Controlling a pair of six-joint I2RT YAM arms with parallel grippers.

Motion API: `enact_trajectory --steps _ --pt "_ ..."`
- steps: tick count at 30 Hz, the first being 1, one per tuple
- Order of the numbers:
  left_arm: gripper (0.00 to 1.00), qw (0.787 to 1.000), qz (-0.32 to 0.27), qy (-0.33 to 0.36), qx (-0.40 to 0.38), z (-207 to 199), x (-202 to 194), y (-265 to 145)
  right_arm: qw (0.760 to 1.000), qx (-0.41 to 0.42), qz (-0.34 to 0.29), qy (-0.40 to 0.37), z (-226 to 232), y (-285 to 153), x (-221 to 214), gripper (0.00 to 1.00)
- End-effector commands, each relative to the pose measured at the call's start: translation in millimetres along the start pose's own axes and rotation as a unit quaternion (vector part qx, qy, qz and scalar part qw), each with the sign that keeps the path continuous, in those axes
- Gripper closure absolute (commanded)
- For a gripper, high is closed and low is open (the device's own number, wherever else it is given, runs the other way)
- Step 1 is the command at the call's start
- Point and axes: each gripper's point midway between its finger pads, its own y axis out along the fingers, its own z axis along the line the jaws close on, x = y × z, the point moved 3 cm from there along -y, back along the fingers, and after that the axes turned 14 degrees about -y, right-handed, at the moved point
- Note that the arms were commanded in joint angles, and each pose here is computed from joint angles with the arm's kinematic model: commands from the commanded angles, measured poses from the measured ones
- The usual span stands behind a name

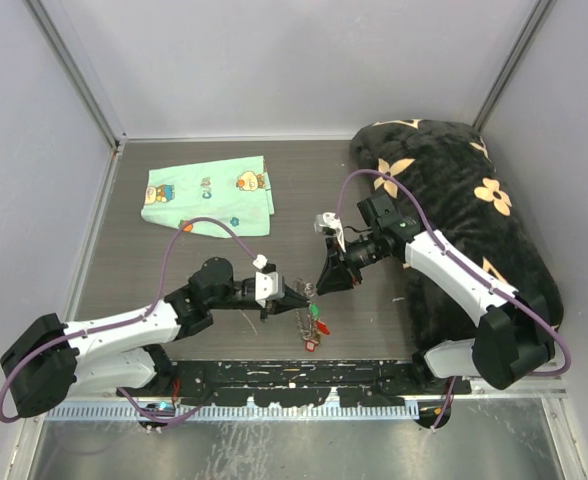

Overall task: Remove the keys from the keyring
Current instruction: Remove the key from the keyring.

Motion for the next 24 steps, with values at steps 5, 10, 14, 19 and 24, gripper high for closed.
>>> enact_trajectory --steps 5,10,14,19,24 --pt "1.0 0.995 -0.095 0.029 0.0 -4.6 42.2 -1.6 0.998 -0.007 -0.019 -0.066 3.7 -5.7 12.4 0.71" --pt "1.0 0.994 -0.102 0.022 0.011 -3.2 42.7 -3.6 0.988 0.01 -0.034 -0.15 20.4 -12.5 17.0 0.58" --pt "1.0 0.991 -0.132 0.009 0.011 -4.3 45.3 -5.1 0.975 0.031 -0.058 -0.214 34.0 -12.2 13.2 0.49" --pt "1.0 0.983 -0.181 -0.026 0.008 -4.4 48.6 -3.8 0.963 0.054 -0.085 -0.249 45.0 -9.8 11.5 0.48" --pt "1.0 0.976 -0.214 -0.044 0.008 -0.7 51.6 -0.1 0.963 0.051 -0.09 -0.249 43.0 -8.7 12.7 0.54"
